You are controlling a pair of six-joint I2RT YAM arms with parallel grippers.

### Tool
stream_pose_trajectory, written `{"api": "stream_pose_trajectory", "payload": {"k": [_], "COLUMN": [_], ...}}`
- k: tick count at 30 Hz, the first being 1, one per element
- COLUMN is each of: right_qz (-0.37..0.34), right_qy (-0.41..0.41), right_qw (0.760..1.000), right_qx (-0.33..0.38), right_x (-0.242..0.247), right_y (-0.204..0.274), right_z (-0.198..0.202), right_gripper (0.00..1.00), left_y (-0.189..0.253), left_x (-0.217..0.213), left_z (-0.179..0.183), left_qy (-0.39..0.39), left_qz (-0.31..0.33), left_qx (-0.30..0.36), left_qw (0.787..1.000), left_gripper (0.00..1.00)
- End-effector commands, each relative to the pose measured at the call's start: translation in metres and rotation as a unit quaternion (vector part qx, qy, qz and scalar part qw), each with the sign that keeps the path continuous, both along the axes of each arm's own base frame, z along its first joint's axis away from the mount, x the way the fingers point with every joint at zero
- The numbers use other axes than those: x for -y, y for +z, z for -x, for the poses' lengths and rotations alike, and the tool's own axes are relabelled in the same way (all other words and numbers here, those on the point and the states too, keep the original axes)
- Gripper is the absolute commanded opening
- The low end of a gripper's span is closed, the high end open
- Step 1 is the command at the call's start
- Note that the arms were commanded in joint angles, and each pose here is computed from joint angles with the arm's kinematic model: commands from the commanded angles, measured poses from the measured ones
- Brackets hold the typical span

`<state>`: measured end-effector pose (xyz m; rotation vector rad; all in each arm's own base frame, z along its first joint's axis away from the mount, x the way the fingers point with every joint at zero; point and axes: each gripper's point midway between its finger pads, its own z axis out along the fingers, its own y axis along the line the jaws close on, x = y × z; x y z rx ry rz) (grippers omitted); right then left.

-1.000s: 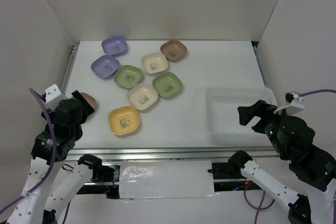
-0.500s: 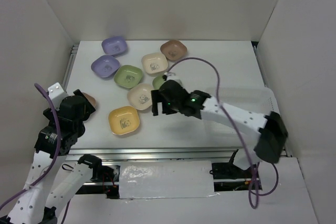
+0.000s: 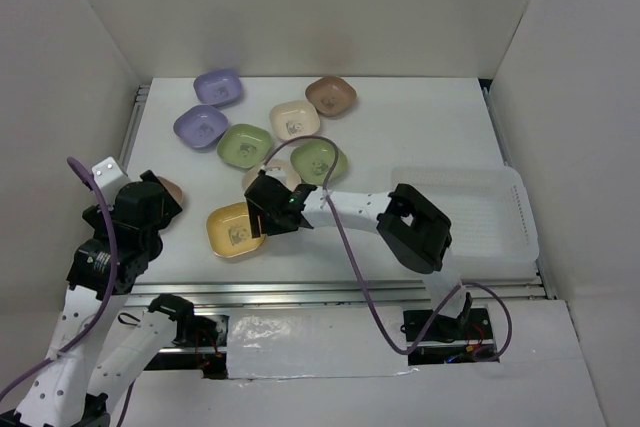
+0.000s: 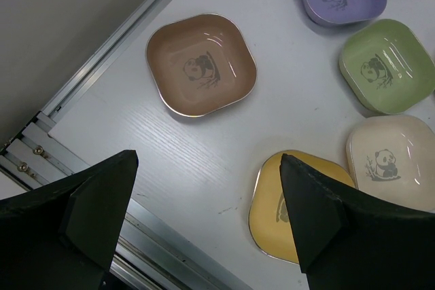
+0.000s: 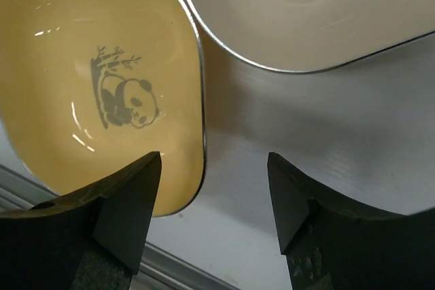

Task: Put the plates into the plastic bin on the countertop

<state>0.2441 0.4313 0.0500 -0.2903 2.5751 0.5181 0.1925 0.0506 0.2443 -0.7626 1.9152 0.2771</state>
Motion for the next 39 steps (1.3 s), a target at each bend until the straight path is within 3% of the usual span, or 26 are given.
{"api": "stream_pose_trajectory", "payload": {"k": [1,4,7,8,10,12,16,19,21,22,23,25,27,29,32,35,39], "right_qz": [-0.042,-0.036,-0.034,-0.036,-0.049,-0.074,-0.138,-0.175,-0.169,-0.142,-0.14,-0.12,-0.097,-0.087,-0.082,-0.108,-0.133], "right_qy": [-0.011,-0.005,0.006,0.013,0.026,0.044,0.081,0.059,0.001,-0.027,-0.073,-0.14,-0.232,-0.288,-0.432,-0.474,-0.561], "right_qw": [0.999,0.999,0.999,0.999,0.998,0.996,0.987,0.983,0.984,0.988,0.984,0.978,0.962,0.948,0.891,0.867,0.812], "right_qx": [0.003,-0.007,-0.015,-0.016,-0.014,-0.013,-0.009,0.014,0.05,0.055,0.079,0.1,0.103,0.101,0.115,0.107,0.088], "right_x": [-0.023,-0.026,-0.031,-0.033,-0.042,-0.052,-0.066,-0.044,0.006,0.035,0.079,0.151,0.228,0.288,0.391,0.419,0.446], "right_y": [0.009,-0.002,-0.007,-0.006,0.002,0.018,0.068,0.12,0.151,0.141,0.165,0.167,0.156,0.14,0.123,0.107,0.088], "right_z": [-0.014,-0.011,-0.005,-0.003,0.005,0.013,0.03,0.023,0.002,-0.004,-0.019,-0.026,-0.044,-0.031,-0.023,-0.006,0.011], "right_gripper": [0.71,0.63,0.45,0.3,0.1,0.0,0.0,0.0,0.0,0.0,0.0,0.0,0.0,0.0,0.0,0.0,0.0], "left_y": [0.01,0.011,0.012,0.012,0.012,0.013,0.021,0.031,0.034,0.035,0.035,0.033,0.03,0.026,0.022,0.019,0.018], "left_x": [-0.002,-0.002,-0.002,-0.002,-0.003,-0.003,-0.01,-0.014,-0.015,-0.015,-0.015,-0.011,-0.006,0.0,0.005,0.007,0.004], "left_z": [-0.004,-0.004,-0.003,-0.003,-0.001,-0.001,0.01,0.02,0.023,0.024,0.024,0.02,0.014,0.007,-0.001,-0.004,-0.003], "left_qy": [0.008,0.005,0.007,0.007,0.008,0.009,0.027,0.032,0.03,0.028,0.027,0.015,0.002,-0.014,-0.027,-0.03,-0.021], "left_qz": [0.001,0.001,0.001,0.002,0.002,0.002,0.006,0.016,0.018,0.02,0.02,0.019,0.018,0.016,0.013,0.012,0.01], "left_qx": [0.019,0.022,0.025,0.026,0.027,0.03,0.047,0.085,0.1,0.105,0.105,0.095,0.085,0.072,0.055,0.046,0.046], "left_qw": [1.0,1.0,1.0,1.0,1.0,1.0,0.999,0.996,0.994,0.994,0.994,0.995,0.996,0.997,0.998,0.998,0.999], "left_gripper": [0.99,0.99,0.99,0.99,0.99,0.99,0.99,0.99,0.99,0.99,0.99,0.99,0.99,0.99,0.99,0.99,0.99]}}
